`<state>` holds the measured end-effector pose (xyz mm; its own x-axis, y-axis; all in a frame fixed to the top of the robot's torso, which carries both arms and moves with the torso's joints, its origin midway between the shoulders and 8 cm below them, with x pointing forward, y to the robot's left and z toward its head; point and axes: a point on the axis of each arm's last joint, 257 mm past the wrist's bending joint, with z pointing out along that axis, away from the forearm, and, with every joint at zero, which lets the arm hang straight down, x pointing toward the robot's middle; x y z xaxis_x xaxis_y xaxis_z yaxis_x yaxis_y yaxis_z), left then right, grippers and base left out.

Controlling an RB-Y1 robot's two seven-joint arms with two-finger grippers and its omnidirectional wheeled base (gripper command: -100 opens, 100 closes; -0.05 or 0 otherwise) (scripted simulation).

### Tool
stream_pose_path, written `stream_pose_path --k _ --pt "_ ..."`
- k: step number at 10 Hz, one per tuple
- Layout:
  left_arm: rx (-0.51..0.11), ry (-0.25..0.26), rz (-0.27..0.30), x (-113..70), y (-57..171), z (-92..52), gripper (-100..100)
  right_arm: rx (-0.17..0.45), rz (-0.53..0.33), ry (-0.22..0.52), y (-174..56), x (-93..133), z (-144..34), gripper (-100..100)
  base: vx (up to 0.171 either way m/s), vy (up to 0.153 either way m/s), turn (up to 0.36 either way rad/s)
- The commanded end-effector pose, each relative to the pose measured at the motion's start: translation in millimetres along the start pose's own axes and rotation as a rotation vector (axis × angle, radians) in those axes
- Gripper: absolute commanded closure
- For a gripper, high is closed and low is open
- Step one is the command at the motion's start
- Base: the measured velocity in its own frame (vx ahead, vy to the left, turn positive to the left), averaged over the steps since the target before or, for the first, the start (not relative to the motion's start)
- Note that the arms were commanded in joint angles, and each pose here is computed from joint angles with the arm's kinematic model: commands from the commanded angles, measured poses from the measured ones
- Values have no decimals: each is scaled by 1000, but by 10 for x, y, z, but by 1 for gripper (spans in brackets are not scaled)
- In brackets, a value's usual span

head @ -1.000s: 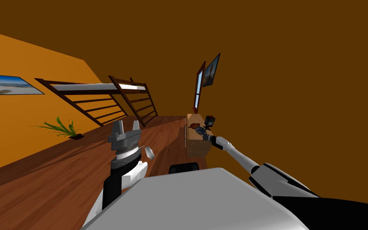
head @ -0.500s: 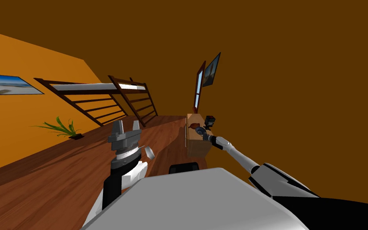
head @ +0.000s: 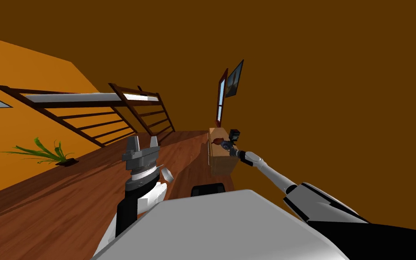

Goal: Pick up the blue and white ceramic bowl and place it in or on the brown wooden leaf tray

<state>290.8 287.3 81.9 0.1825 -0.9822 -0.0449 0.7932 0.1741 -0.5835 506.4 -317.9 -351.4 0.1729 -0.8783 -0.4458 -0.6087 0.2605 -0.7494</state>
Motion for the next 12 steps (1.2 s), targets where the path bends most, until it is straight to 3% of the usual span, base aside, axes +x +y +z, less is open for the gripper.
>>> stream_pose_path --k 1,6,12 --pt "0 0 0 0 0 0 0 3 -15 -11 -107 -34 -61 100 5 61 -136" --pt "0 0 0 0 0 0 0 -12 -72 -45 -376 -135 -224 100 24 51 -132" --pt "0 0 0 0 0 0 0 -20 -13 22 -574 233 -321 100 104 52 169"
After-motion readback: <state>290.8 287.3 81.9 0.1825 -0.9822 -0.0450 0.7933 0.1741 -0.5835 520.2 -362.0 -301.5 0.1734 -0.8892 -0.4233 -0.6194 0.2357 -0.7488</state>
